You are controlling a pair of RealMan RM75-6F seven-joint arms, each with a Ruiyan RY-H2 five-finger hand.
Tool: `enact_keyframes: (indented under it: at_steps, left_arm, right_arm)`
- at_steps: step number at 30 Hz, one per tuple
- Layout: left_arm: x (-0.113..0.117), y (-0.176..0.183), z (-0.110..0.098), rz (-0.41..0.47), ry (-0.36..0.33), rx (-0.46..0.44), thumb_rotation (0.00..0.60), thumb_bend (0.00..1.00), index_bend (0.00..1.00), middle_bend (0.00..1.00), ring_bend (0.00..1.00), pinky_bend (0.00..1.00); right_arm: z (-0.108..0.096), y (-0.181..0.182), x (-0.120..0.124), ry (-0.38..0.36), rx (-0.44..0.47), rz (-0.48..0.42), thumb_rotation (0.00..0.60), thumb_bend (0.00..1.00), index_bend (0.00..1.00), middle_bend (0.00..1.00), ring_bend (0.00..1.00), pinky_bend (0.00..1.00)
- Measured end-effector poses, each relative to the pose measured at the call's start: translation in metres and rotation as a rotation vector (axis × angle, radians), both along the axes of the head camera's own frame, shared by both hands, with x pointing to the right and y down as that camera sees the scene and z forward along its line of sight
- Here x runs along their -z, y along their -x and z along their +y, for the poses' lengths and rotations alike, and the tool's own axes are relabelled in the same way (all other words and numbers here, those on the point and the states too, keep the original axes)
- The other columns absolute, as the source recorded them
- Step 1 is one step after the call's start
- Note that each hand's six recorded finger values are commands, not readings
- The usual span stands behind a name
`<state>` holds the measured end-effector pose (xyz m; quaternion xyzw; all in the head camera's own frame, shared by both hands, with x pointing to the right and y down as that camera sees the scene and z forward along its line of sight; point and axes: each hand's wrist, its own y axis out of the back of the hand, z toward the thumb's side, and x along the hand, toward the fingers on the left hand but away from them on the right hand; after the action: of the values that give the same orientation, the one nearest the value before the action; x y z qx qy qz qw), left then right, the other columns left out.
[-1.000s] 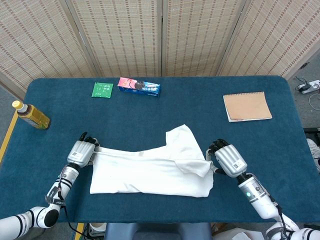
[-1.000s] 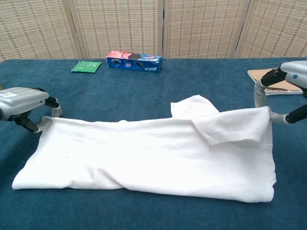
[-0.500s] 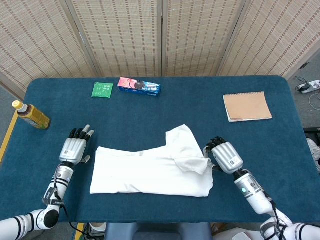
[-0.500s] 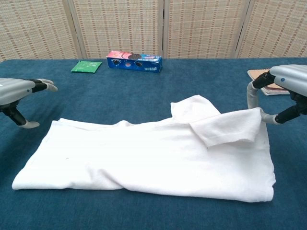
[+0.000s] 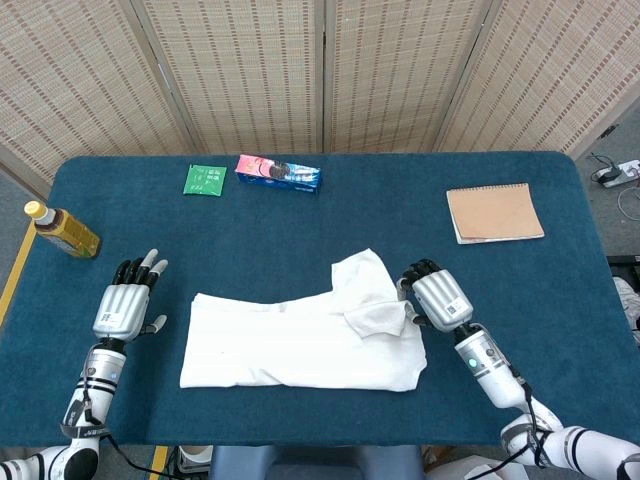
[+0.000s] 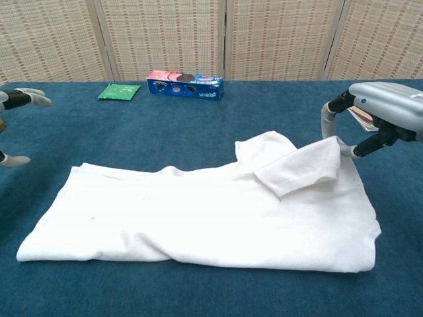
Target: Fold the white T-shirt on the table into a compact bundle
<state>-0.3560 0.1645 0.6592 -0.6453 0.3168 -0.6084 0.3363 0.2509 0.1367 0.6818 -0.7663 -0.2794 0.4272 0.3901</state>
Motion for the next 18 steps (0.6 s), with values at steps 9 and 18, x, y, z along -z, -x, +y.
enact_keyframes:
  at_steps: [9,18]
  left_arm:
    - [0.024,0.005,0.013,0.055,-0.04,0.023,0.6,0.25,0.0,0.0,0.0,0.0]
    - [0.031,0.012,0.02,0.064,-0.041,0.043,0.6,0.25,0.0,0.0,0.0,0.0]
  right_arm:
    - [-0.013,0.007,-0.011,-0.032,-0.004,-0.002,0.6,0.59,0.83,0.47,0.28,0.23]
    - [-0.023,0.005,-0.027,-0.036,-0.027,0.014,0.6,0.59,0.83,0.47,0.28,0.23]
